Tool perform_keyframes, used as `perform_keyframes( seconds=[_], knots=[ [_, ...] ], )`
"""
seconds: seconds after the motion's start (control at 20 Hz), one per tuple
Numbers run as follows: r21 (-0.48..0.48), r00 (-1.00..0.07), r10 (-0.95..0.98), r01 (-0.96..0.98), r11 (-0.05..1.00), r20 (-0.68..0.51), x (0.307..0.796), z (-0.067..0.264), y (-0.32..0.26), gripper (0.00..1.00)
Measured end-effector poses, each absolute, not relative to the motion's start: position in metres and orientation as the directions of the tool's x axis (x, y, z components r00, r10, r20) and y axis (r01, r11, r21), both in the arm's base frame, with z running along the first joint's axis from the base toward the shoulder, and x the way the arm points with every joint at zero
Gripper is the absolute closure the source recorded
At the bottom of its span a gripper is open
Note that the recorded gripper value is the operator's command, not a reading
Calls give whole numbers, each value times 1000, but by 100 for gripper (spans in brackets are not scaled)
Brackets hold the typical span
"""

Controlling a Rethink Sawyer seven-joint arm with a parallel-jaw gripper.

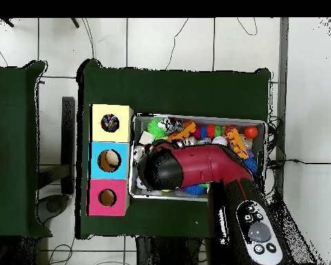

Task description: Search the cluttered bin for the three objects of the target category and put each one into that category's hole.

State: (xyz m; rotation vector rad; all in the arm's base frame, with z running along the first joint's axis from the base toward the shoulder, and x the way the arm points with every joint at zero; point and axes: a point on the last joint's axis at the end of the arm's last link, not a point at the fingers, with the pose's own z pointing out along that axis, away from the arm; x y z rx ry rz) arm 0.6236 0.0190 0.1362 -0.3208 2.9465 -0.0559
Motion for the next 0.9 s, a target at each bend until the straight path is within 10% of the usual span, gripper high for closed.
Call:
perform_keyframes(
  seconds=[0.9],
  knots=[
    [-40, -945, -159, -154, 987, -285, 625, 86, -5, 0]
  ],
)
